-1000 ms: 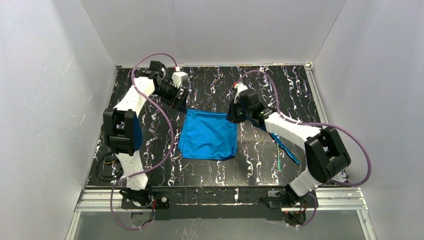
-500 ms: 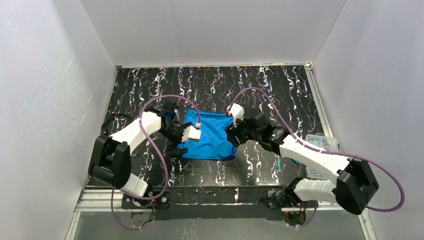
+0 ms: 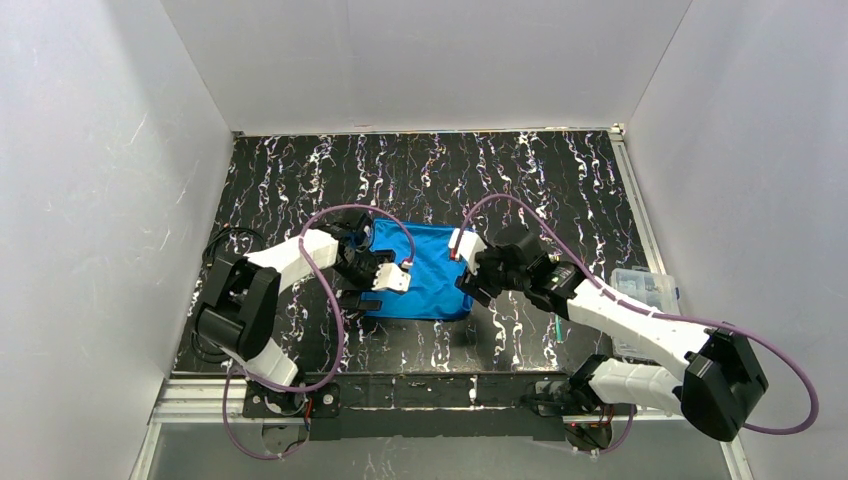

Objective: Fold the napkin into a case and place the utensils inside
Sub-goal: Smooth out the lower triangle-folded napkin at the center of the board, then pick up the lower triangle-folded napkin from the center of the board.

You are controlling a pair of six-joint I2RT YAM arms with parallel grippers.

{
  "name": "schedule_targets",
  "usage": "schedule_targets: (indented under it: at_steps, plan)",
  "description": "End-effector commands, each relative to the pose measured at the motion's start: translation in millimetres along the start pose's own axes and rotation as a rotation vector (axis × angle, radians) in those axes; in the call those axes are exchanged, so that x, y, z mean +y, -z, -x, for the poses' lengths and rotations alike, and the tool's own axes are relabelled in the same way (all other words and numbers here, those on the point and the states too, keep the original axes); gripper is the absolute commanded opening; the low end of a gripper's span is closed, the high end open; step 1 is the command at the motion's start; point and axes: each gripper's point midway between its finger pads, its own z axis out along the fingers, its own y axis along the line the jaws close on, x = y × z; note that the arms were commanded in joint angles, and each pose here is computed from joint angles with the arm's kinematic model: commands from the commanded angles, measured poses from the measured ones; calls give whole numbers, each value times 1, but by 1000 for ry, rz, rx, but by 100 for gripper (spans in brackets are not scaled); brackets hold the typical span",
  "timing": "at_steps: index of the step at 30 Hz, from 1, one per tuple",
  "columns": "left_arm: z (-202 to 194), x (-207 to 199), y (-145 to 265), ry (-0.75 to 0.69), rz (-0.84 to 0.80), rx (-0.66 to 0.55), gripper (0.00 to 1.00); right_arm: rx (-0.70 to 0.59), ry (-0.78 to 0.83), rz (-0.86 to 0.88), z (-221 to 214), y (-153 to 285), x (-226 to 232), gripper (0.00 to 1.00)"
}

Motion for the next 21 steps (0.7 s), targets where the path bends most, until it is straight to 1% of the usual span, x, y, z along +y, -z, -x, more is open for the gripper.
schedule_targets:
  at_steps: [1, 6, 10, 13, 17, 21]
  plan:
    - [-10, 6, -7, -13, 2, 36, 83, 5, 102, 35, -8, 0, 5, 70]
    - [-11, 4, -11, 22, -43, 43, 54, 31, 127, 85, -21, -2, 15, 70]
    - [-13, 9, -13, 69, -39, 46, 36, 38, 136, 113, -28, -7, 26, 70]
    - [-11, 13, -12, 90, -36, 32, 33, 37, 181, 116, -30, -11, 35, 70]
    - [-7, 18, -11, 97, -39, 14, 30, 64, 310, 109, -32, -17, 46, 69]
    - [-7, 26, -7, 125, -40, 2, 29, 65, 372, 100, -38, -29, 56, 68]
